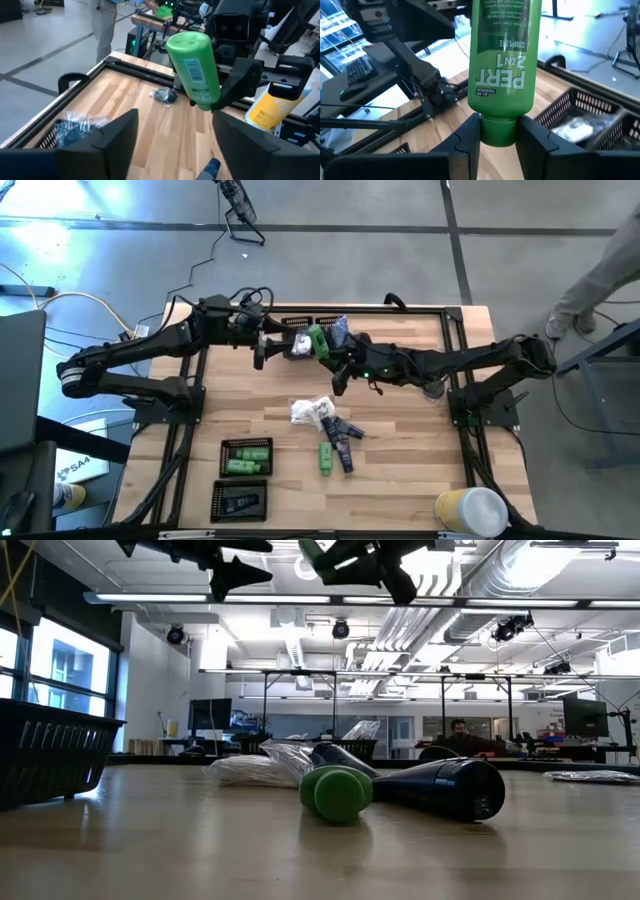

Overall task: Pick & Place Travel size toiletries
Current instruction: Put the green shampoo into the middle left basket

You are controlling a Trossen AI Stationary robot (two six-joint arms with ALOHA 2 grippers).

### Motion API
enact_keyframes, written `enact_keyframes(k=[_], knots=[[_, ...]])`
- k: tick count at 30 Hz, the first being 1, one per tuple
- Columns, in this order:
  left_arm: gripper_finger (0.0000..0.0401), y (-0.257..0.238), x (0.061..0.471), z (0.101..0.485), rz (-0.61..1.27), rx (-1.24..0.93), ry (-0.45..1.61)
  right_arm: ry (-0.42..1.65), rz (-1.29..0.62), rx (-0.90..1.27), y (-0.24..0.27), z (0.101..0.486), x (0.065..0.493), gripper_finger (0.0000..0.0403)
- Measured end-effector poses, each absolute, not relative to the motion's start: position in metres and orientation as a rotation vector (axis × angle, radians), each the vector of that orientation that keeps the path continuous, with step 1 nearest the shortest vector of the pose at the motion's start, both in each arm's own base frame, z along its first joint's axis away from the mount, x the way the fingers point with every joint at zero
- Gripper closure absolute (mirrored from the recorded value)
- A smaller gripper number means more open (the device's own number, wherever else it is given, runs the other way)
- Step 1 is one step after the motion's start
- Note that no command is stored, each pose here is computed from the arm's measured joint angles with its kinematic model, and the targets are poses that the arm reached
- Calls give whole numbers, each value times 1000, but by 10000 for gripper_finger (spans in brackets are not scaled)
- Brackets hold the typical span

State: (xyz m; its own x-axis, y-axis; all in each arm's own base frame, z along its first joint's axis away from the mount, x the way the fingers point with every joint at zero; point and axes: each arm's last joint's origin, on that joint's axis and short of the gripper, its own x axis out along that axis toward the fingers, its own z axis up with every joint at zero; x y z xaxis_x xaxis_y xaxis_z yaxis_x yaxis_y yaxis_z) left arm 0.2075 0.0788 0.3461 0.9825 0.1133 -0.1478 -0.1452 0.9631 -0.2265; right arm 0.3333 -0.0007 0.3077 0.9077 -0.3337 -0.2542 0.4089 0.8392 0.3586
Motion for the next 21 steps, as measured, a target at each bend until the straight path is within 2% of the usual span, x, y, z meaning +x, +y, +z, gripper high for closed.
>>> enact_keyframes(k=[4, 8, 16, 21], knots=[[107, 81, 213, 346, 130, -235, 109, 171, -389, 405, -1, 309, 334, 314], [83, 84, 220, 347, 127, -274, 70, 169, -392, 405, -2, 310, 334, 314], [79, 88, 244, 339, -104, -330, 35, 145, -401, 382, -2, 312, 334, 314], [79, 93, 258, 335, -138, -352, -12, 137, -378, 366, -2, 313, 335, 314]])
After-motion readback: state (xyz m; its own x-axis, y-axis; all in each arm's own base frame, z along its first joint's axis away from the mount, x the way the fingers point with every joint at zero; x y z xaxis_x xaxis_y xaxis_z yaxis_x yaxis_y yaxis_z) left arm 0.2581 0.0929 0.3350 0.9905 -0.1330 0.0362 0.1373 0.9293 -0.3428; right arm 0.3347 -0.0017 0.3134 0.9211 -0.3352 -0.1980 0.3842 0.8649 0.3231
